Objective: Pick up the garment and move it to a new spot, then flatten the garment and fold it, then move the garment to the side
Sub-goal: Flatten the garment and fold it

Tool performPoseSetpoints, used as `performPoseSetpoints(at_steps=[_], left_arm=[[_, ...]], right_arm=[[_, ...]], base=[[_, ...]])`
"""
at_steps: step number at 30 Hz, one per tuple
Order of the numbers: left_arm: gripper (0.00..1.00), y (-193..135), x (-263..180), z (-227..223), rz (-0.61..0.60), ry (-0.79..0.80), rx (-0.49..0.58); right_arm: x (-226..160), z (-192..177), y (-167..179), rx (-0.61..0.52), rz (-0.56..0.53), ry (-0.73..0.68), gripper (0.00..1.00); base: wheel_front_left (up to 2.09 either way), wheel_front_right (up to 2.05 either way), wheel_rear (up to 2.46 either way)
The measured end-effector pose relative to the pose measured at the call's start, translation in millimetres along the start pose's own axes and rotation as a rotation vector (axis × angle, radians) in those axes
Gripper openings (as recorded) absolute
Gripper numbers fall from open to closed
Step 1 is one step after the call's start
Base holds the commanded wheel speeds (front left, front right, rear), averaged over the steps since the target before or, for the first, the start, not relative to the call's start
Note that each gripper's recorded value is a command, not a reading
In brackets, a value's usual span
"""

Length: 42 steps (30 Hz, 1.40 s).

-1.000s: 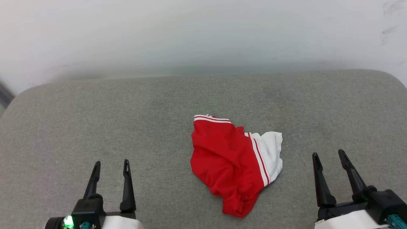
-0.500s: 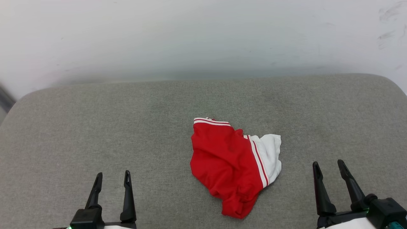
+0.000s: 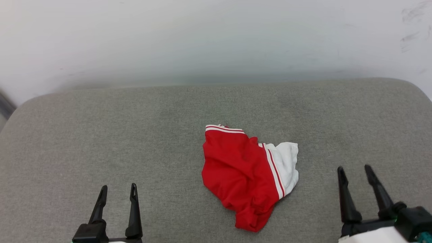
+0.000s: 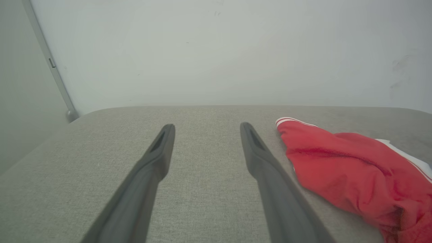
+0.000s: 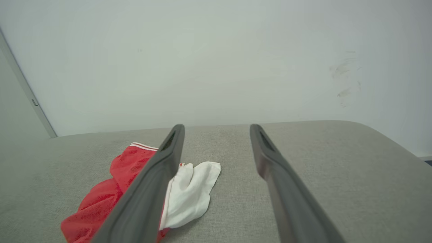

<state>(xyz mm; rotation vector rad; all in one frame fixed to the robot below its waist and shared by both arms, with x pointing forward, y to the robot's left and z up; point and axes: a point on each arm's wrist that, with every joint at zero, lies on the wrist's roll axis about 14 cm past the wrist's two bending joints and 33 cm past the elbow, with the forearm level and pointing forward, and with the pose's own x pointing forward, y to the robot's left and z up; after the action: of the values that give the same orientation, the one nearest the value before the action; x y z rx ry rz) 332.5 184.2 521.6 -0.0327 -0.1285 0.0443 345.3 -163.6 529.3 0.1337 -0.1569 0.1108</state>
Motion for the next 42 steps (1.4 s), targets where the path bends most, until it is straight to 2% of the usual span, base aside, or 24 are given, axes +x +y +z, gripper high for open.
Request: performPoseSetpoints(at_steps=[5, 10, 13, 15, 18, 23, 27, 31, 36, 38, 39, 42], left_arm=[[1.00, 2, 1, -3, 0.009, 0.008, 0.001], [1.00, 3, 6, -6, 0.013, 0.018, 0.002], [1.00, 3, 10, -11, 0.013, 0.032, 0.001], [1.00, 2, 14, -12, 0.008, 0.032, 0.001], [1.00, 1, 16, -14, 0.008, 0.037, 0.003], [1.00, 1, 21, -16, 0.008, 0.040, 0.004], [1.00, 0, 28, -17, 0.011, 0.040, 0.003], [1.00, -1, 37, -21, 0.014, 0.043, 0.003], [1.00, -3, 49, -28, 0.017, 0.054, -0.006], [1.00, -4, 52, -29, 0.017, 0.056, -0.007], [1.00, -3, 57, -32, 0.022, 0.061, -0.009], [1.00, -2, 62, -39, 0.027, 0.073, -0.009]], right_arm=[[26, 39, -6, -0.082, 0.000, -0.125, 1.00], [64, 91, 6, -0.184, 0.042, -0.288, 1.00], [87, 102, 14, -0.245, 0.105, -0.316, 1.00], [102, 95, 14, -0.259, 0.139, -0.286, 1.00], [123, 69, 17, -0.337, 0.218, -0.135, 1.00], [143, 23, 24, -0.408, 0.335, 0.220, 1.00], [127, -28, 27, -0.510, 0.464, 0.572, 1.00], [113, -56, 19, -0.547, 0.527, 0.855, 1.00], [110, -85, 13, -0.559, 0.558, 1.094, 1.00], [111, -91, 12, -0.556, 0.561, 1.129, 1.00], [110, -108, 9, -0.557, 0.563, 1.199, 1.00], [108, -134, 11, -0.530, 0.576, 1.268, 1.00]], base=[[0.00, 0.00, 0.00], [0.00, 0.00, 0.00], [0.00, 0.00, 0.00], [0.00, 0.00, 0.00], [0.00, 0.00, 0.00], [0.00, 0.00, 0.00], [0.00, 0.00, 0.00], [0.00, 0.00, 0.00], [0.00, 0.00, 0.00], [0.00, 0.00, 0.00], [0.00, 0.00, 0.00], [0.00, 0.00, 0.00]])
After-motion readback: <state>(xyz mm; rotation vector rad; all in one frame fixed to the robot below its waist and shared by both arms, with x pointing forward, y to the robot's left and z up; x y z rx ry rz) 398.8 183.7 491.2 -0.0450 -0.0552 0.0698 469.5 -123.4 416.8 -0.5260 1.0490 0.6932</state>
